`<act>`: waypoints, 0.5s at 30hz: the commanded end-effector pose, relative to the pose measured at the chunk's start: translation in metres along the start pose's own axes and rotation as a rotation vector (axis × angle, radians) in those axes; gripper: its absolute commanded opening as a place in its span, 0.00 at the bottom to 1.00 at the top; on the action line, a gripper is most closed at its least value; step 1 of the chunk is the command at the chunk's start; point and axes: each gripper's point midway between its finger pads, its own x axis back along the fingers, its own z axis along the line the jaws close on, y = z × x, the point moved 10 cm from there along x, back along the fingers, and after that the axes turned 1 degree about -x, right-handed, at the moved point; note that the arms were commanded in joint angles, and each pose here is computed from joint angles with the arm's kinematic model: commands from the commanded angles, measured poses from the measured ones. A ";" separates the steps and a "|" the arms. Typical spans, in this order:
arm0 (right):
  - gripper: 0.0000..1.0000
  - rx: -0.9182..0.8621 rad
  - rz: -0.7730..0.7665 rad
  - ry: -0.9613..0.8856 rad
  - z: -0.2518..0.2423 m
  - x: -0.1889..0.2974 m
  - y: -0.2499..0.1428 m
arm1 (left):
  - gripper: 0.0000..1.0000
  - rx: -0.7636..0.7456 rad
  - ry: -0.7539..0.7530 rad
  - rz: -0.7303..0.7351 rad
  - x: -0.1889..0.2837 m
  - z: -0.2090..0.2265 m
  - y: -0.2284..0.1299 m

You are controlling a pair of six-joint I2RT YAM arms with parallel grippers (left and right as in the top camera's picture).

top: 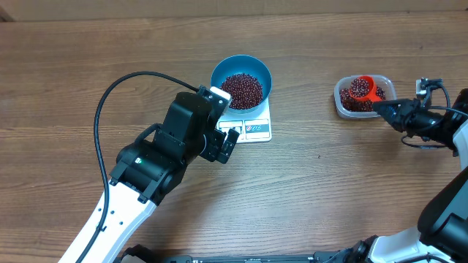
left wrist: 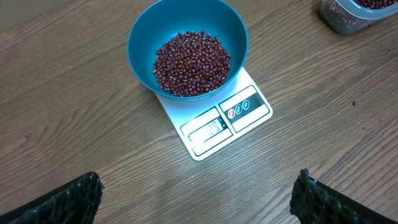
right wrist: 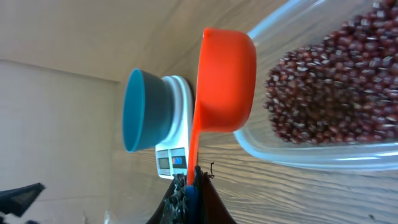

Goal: Scoop item into bowl and weigh 150g on scale
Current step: 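Lift the filled red cup and carry it over the teal bowl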

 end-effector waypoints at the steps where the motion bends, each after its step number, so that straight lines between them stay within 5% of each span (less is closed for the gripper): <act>1: 0.04 -0.013 -0.011 0.116 0.004 -0.001 -0.001 | 1.00 0.013 0.002 0.003 -0.001 0.001 0.001; 15: 0.04 0.056 0.108 0.282 0.040 -0.042 -0.009 | 1.00 0.013 0.002 0.003 -0.001 0.001 0.001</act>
